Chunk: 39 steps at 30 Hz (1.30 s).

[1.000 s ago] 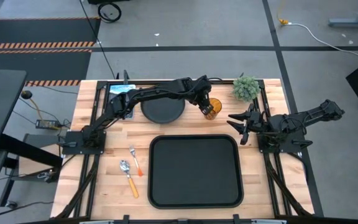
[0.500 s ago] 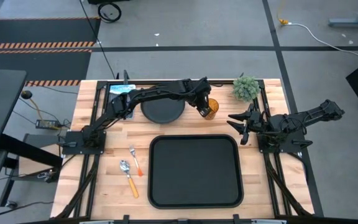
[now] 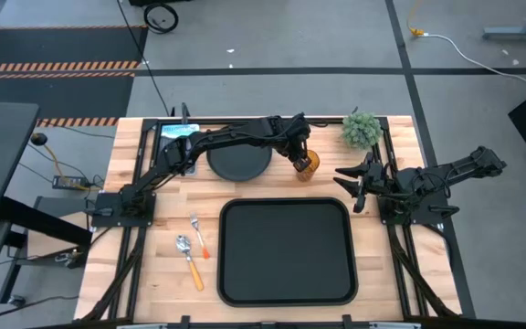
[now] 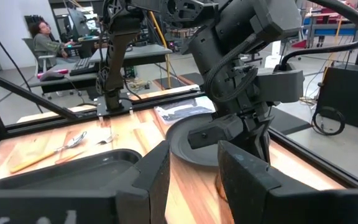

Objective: Pick and place plate/cup/fork/spoon on tray
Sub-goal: Put the brown cup on the top right of the black serving tray

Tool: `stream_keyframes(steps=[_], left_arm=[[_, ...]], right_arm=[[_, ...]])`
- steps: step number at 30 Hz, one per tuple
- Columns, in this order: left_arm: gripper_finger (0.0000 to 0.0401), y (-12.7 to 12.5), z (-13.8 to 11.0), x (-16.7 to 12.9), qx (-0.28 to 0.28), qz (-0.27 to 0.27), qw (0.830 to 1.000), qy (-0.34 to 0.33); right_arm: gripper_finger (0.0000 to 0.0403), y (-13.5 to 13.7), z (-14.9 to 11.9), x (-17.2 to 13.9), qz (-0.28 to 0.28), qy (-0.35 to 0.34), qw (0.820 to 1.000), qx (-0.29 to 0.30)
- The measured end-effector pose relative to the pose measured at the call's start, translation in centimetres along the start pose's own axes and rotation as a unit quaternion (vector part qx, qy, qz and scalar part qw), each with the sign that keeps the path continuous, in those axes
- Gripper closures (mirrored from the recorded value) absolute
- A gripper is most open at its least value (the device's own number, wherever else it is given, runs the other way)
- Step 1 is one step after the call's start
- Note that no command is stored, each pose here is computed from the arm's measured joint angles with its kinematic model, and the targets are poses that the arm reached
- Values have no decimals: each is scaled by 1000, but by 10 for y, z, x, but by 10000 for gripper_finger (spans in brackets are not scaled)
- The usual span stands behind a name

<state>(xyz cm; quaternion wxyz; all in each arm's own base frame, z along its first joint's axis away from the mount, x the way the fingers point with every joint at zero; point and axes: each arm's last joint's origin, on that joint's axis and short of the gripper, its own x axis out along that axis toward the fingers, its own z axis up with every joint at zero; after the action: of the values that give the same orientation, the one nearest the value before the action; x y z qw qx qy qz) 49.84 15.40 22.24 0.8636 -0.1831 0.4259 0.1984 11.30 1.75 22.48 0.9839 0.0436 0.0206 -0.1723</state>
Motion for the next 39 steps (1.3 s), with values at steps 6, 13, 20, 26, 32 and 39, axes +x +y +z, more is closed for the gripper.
stream_keyframes(steps=[6, 13, 20, 26, 32, 39], left_arm=[[387, 1, 1, 0, 15, -1, 1000, -3], [387, 1, 8, -3, 21, -22, 999, -33], [387, -13, 25, -29, 27, -117, 992, -47], [387, -59, 18, -41, 53, -152, 986, -53], [387, -115, -11, -27, 90, -154, 983, -42], [387, -152, -34, -10, 120, -143, 981, -49]], right_arm=[[261, 0, 2, 0, 1, -8, 1000, 1], [261, 0, 2, 0, 1, -11, 1000, -6], [261, -7, 13, -8, -39, -26, 999, -17], [261, -15, 36, -21, -57, -49, 997, -14], [261, -16, 41, -24, -55, -54, 997, -22], [261, -17, 35, -23, -55, -30, 998, -17]])
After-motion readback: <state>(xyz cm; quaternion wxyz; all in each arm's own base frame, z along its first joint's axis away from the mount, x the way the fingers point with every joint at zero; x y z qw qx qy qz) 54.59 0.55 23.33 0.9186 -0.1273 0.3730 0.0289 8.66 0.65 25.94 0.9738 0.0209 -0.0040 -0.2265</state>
